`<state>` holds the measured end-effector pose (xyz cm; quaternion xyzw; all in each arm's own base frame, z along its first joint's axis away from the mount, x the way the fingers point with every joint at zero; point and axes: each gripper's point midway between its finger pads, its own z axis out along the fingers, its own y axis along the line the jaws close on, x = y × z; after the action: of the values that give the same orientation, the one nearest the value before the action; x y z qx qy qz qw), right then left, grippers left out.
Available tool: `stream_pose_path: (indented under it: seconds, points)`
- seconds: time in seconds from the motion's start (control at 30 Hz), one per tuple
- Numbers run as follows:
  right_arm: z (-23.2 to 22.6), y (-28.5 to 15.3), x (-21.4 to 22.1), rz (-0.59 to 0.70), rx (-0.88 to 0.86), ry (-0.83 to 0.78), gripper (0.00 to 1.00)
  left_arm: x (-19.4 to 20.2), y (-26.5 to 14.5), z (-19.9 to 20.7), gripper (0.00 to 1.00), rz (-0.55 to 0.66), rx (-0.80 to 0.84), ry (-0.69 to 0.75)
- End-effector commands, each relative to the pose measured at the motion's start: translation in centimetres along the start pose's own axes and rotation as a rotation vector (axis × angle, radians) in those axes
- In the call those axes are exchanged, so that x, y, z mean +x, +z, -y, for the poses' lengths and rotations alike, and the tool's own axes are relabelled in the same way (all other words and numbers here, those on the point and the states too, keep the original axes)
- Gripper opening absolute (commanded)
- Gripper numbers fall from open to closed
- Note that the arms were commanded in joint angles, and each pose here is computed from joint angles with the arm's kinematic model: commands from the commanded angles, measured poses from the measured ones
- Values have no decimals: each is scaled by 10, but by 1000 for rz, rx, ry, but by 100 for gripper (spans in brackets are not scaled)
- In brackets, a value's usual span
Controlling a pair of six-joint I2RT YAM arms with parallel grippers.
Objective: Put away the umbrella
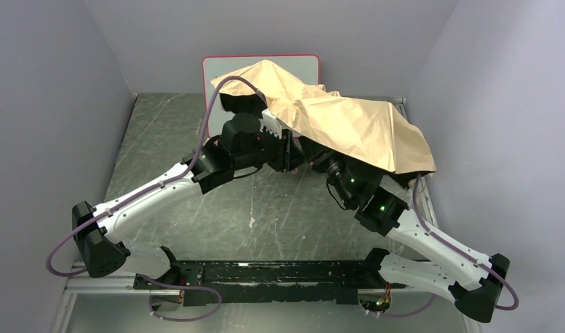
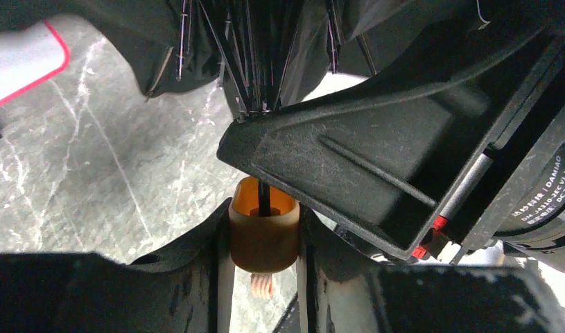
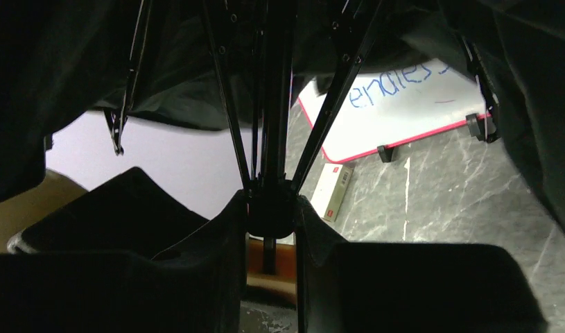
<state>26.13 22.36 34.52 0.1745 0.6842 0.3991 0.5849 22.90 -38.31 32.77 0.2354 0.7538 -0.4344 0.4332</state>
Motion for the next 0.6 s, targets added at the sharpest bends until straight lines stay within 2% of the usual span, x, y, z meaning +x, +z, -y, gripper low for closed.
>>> stream_pose_path:
  seconds: [0.0,0.1,0.23,0.33,0.57]
  points:
    - [6,-12,43,-186,-22,12,0,-89,-12,10,5,318,-7,24]
    - [7,-11,45,-189,-20,12,0,-87,-8,10,5,307,-4,26]
    - [0,-12,15,-84,-19,19,0,-81,-9,6,5,285,-19,37]
    - [-15,-15,-3,-54,-39,50,0,-70,-10,2,5,228,-40,58]
    - [-48,-8,21,-213,-79,188,0,-57,-33,-4,5,84,-113,103]
